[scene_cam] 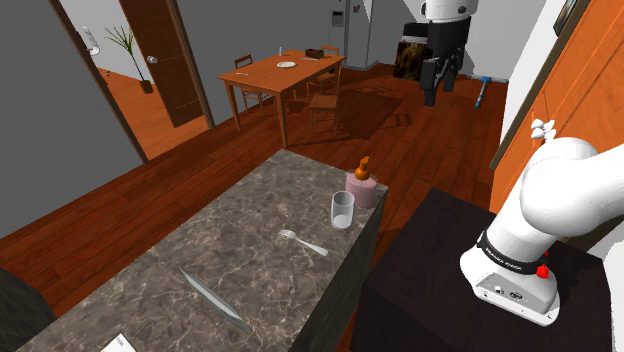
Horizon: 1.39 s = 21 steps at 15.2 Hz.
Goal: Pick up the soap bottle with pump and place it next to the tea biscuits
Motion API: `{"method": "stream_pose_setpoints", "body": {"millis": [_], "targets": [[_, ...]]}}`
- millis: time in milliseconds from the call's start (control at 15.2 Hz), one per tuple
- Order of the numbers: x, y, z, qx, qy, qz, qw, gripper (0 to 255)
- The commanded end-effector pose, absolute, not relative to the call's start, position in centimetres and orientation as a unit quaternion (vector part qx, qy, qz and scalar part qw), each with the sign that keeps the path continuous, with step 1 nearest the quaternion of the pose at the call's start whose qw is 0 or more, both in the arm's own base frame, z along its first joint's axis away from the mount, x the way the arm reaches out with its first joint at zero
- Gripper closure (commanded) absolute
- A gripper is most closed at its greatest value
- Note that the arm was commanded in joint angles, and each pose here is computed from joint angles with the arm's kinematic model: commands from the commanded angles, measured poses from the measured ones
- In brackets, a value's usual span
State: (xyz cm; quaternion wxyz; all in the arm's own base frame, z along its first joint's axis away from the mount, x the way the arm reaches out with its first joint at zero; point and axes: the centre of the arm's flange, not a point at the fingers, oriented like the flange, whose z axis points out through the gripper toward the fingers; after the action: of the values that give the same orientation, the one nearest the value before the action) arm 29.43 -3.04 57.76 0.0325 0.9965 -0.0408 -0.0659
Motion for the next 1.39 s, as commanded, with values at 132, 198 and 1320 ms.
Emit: {"method": "stream_pose_setpoints", "body": {"millis": [132, 198, 1320], "targets": [[30.6, -3.4, 55.5, 0.997, -0.042, -0.062, 0.030, 0], [31.2, -3.6, 54.4, 0.997, -0.043, -0.060, 0.029, 0], [42.2, -6.5, 35.6, 0.998, -0.056, -0.028, 0.010, 0]]}}
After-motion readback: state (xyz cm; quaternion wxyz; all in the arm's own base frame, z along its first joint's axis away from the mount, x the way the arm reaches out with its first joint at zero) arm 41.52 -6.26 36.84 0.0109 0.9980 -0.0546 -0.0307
